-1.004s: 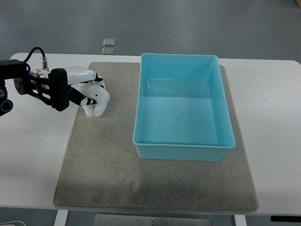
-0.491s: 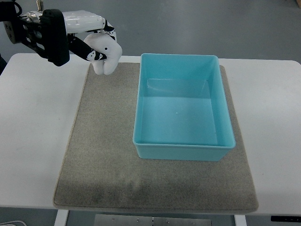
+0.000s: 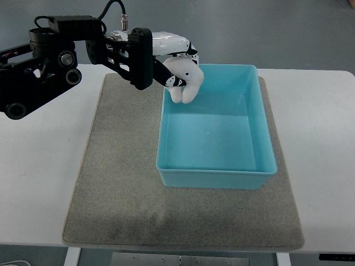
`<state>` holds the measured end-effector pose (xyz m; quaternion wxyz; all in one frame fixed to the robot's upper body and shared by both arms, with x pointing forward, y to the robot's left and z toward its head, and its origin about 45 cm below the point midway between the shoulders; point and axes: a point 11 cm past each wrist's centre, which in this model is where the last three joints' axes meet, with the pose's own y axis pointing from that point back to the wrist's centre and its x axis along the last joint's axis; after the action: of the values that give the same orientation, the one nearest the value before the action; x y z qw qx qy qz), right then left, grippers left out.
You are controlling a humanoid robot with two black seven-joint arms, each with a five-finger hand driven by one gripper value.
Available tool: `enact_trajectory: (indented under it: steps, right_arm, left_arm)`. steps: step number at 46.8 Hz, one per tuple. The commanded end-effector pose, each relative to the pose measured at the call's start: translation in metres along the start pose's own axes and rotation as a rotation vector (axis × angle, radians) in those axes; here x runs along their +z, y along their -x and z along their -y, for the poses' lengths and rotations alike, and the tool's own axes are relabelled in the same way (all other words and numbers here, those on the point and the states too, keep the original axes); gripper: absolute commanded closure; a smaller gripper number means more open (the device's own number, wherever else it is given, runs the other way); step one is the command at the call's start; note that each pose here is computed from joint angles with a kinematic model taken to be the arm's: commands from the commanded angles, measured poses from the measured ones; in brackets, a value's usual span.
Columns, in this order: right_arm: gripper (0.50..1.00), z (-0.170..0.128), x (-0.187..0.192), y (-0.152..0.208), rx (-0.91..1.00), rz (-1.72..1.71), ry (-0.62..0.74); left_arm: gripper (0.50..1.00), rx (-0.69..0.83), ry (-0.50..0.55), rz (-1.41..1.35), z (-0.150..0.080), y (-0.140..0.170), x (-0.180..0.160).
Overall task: Place white toy into blue box with left hand
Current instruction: 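Lift the toy with the left hand and carry it over the blue box, then open the left hand fingers to release the toy into the box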
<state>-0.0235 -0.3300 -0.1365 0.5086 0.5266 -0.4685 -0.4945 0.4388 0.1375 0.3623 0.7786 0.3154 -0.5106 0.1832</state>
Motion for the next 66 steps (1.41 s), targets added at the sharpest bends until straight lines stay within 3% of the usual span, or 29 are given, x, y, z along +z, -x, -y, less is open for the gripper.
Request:
enact_trajectory:
  steps: [1, 18, 32, 36, 40, 44, 46, 48, 58, 66]
  right_arm:
    - [0.564, 0.000, 0.000, 0.000, 0.000, 0.000, 0.000]
    - [0.564, 0.000, 0.000, 0.000, 0.000, 0.000, 0.000]
    - [0.564, 0.000, 0.000, 0.000, 0.000, 0.000, 0.000]
    - [0.564, 0.000, 0.000, 0.000, 0.000, 0.000, 0.000]
    - [0.564, 0.000, 0.000, 0.000, 0.000, 0.000, 0.000]
    - [0.564, 0.000, 0.000, 0.000, 0.000, 0.000, 0.000]
    - [0.564, 0.000, 0.000, 0.000, 0.000, 0.000, 0.000]
    - [0.564, 0.000, 0.000, 0.000, 0.000, 0.000, 0.000]
    - [0.564, 0.000, 0.000, 0.000, 0.000, 0.000, 0.000]
    - [0.564, 0.000, 0.000, 0.000, 0.000, 0.000, 0.000]
  left_arm:
    - [1.000, -0.017, -0.011, 0.020, 0.012, 0.010, 0.001]
    - [1.000, -0.069, -0.017, -0.022, 0.042, 0.050, 0.002]
    - [1.000, -0.090, -0.011, -0.043, 0.050, 0.070, 0.005]
    - [0.903, -0.091, -0.006, -0.046, 0.051, 0.072, 0.007]
    - [0.744, -0.096, -0.007, -0.046, 0.051, 0.074, 0.007]
    - [0.705, -0.114, -0.007, -0.039, 0.052, 0.080, 0.007]
    - [0.615, -0.117, -0.007, -0.039, 0.052, 0.081, 0.007]
    - [0.564, -0.117, -0.002, -0.040, 0.053, 0.081, 0.009]
    - [0.510, -0.116, 0.019, -0.058, 0.053, 0.080, 0.015]
    - [0.510, -0.076, 0.036, -0.185, 0.048, 0.068, 0.012]
